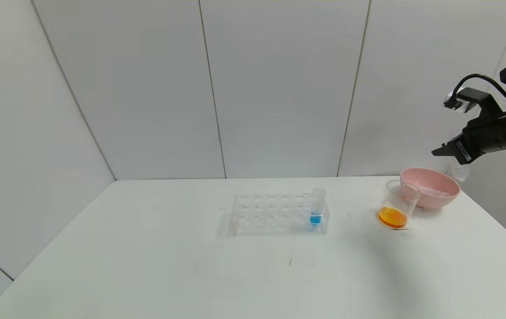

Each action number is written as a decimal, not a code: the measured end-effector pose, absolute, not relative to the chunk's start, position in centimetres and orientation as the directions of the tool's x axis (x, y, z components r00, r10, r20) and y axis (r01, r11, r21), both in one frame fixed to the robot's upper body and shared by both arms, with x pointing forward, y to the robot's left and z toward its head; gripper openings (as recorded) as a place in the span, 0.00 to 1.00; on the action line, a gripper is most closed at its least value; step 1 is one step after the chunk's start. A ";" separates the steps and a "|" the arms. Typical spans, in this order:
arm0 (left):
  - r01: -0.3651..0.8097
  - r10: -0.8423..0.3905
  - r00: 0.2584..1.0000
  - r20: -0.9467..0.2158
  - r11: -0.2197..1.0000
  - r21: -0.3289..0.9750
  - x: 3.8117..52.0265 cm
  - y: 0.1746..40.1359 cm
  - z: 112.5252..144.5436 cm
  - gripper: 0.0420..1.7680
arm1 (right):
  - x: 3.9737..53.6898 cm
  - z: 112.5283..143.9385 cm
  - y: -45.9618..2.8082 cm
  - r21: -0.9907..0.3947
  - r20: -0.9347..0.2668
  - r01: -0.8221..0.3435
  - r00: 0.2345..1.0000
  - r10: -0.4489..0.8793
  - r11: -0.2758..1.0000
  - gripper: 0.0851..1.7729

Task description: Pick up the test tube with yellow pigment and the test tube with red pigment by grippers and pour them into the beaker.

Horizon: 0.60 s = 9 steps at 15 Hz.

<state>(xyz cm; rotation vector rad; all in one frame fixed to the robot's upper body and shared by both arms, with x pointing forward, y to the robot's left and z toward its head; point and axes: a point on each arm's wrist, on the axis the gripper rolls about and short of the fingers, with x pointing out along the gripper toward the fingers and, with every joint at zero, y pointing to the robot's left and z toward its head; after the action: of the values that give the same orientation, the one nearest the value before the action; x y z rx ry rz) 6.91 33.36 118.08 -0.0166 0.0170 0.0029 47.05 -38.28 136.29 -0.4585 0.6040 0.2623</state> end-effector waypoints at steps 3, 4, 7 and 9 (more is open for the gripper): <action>-0.003 0.003 1.000 -0.017 1.000 -0.016 6.9 33.4 118.1 0.97 | 46.8 135.6 -40.0 -0.290 -0.431 -0.223 0.899 0.081 0.931 0.30; -0.003 0.002 1.000 -0.017 1.000 -0.016 6.9 33.4 118.1 0.97 | 46.6 135.5 -40.5 -0.259 -0.372 -0.169 0.926 0.064 0.951 0.30; -0.003 0.003 1.000 -0.017 1.000 -0.017 6.9 33.4 118.1 0.97 | 46.2 135.3 -41.5 -0.083 -0.233 -0.046 0.972 0.025 0.995 0.30; -0.003 0.002 1.000 -0.017 1.000 -0.017 6.9 33.4 118.1 0.97 | 46.4 134.6 -41.8 -0.037 -0.167 -0.008 0.986 0.002 0.999 0.30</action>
<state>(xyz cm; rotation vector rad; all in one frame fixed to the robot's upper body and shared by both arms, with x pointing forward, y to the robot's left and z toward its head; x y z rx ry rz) 6.91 33.36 118.08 -0.0166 0.0170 0.0025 46.44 -41.77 134.60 -0.0374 0.1676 0.0049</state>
